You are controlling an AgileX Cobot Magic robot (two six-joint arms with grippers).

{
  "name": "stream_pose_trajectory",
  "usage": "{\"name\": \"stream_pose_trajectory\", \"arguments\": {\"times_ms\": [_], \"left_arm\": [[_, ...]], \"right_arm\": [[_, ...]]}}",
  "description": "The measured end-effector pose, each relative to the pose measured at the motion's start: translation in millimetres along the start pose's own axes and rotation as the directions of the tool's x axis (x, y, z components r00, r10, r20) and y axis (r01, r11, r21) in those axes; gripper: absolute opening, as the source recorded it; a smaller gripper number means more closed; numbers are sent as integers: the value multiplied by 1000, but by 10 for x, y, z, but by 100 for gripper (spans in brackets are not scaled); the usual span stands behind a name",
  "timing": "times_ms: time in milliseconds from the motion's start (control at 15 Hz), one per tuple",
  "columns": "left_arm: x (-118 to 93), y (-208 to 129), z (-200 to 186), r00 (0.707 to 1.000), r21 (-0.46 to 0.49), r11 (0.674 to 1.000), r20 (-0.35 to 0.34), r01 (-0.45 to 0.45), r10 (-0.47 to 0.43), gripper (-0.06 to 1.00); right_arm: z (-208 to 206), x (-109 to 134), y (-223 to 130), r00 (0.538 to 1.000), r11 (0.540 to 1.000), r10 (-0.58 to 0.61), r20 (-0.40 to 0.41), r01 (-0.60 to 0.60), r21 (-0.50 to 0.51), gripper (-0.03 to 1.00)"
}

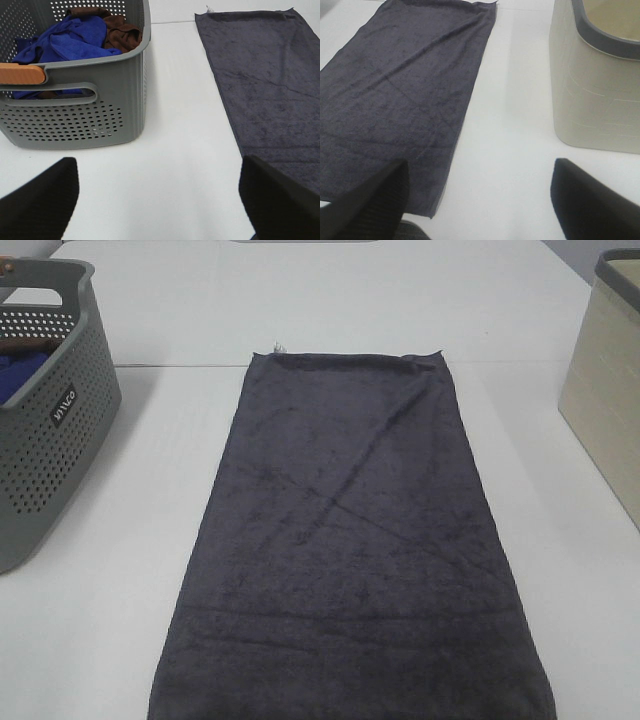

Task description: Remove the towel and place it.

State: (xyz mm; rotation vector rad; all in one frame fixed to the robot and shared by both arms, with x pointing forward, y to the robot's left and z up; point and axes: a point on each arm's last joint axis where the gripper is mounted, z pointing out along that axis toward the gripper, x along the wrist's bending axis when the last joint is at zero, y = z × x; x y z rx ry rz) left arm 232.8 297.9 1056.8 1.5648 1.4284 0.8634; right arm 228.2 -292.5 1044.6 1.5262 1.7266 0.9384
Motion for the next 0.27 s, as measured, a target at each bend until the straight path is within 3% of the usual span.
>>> {"name": "stream_pose_trajectory", "arguments": {"times_ms": [267], "left_arm": [[-1, 0, 0, 1000, 0, 1000, 1, 1, -1, 82]], "right_arm": [[0, -1, 0, 1000, 1000, 0, 1, 0, 0, 76]]}}
